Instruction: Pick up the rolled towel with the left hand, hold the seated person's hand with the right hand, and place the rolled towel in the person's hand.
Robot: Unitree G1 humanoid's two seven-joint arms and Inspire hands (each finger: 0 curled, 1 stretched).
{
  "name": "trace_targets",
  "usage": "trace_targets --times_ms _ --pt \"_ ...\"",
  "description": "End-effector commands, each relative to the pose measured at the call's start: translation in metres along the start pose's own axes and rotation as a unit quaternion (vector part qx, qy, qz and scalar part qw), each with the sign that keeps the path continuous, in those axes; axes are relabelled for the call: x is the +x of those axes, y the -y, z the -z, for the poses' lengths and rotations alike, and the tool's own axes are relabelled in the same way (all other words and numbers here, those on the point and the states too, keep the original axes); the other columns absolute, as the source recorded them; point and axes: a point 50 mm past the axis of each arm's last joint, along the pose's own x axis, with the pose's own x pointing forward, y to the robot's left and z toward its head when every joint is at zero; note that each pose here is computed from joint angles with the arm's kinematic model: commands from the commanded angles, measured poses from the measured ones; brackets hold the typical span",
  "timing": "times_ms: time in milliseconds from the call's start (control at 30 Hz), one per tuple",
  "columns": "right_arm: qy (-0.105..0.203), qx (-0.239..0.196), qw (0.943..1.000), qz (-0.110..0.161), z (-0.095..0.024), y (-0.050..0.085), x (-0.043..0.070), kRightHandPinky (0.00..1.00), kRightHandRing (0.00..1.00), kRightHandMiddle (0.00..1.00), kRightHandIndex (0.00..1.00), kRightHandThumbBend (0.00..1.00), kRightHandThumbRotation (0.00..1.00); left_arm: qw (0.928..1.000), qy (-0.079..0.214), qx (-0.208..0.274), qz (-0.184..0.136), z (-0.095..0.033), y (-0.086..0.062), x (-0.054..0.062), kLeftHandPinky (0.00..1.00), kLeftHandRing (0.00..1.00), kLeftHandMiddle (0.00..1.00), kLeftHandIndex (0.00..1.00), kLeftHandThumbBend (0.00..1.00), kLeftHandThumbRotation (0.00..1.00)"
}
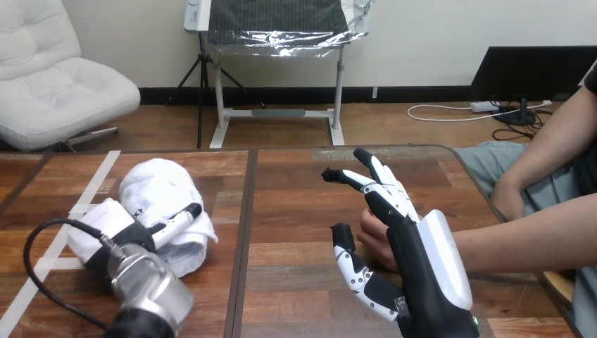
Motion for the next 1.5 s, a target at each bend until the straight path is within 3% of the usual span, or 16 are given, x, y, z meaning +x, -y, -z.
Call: trace_targets --times_ms 0,167,267,433,500,733,867,1067,1100,1467 --pt "0.053 -0.006 0.9982 0.028 -0.015 0.012 0.017 1.00 0.98 0.96 0.80 0.15 0.00 0.9984 0.041 -0.036 -0.012 -0.033 -0.023 0.002 0.79 0.86 0.93 1.00 1.00 1.00" --pt "0.053 -0.006 0.9981 0.029 -0.015 0.012 0.017 1.00 0.98 0.96 0.80 0.15 0.00 0.9982 0.050 -0.034 -0.003 -0.038 -0.024 0.004 0.77 0.84 0.92 1.00 1.00 0.99" --pt "0.053 -0.007 0.9981 0.029 -0.015 0.012 0.017 1.00 0.98 0.96 0.79 0.15 0.00 0.9976 0.058 -0.037 -0.003 -0.040 -0.024 0.005 0.69 0.76 0.86 0.98 1.00 0.98" --pt "0.053 -0.010 0.9981 0.029 -0.015 0.012 0.017 1.00 0.98 0.96 0.79 0.15 0.00 0.9961 0.071 -0.052 0.001 -0.044 -0.023 0.006 0.45 0.50 0.63 0.96 0.97 0.96" --pt "0.052 -0.010 0.9982 0.029 -0.015 0.012 0.017 1.00 0.98 0.96 0.79 0.15 0.00 0.9956 0.074 -0.057 0.003 -0.045 -0.023 0.007 0.31 0.35 0.48 0.95 0.95 0.94" --pt "0.051 -0.011 0.9983 0.026 -0.014 0.013 0.016 1.00 0.98 0.96 0.79 0.16 0.00 0.9939 0.085 -0.070 0.005 -0.047 -0.021 0.007 0.15 0.20 0.31 0.93 0.91 0.88" --pt "0.051 -0.013 0.9983 0.026 -0.014 0.013 0.016 1.00 0.97 0.96 0.79 0.17 0.00 0.9941 0.090 -0.060 0.010 -0.048 -0.019 0.007 0.12 0.18 0.29 0.91 0.88 0.78" --pt "0.050 -0.015 0.9983 0.026 -0.014 0.013 0.015 1.00 0.97 0.95 0.79 0.18 0.00 0.9942 0.100 -0.038 0.010 -0.049 -0.018 0.008 0.16 0.23 0.34 0.83 0.84 0.58" --pt "0.050 -0.015 0.9983 0.027 -0.014 0.013 0.015 1.00 0.97 0.95 0.79 0.18 0.00 0.9942 0.102 -0.033 0.008 -0.049 -0.017 0.007 0.18 0.26 0.37 0.78 0.83 0.47" --pt "0.048 -0.015 0.9983 0.028 -0.013 0.014 0.015 1.00 0.96 0.95 0.78 0.18 0.00 0.9946 0.099 -0.026 0.013 -0.053 -0.014 0.005 0.27 0.33 0.43 0.53 0.79 0.08"
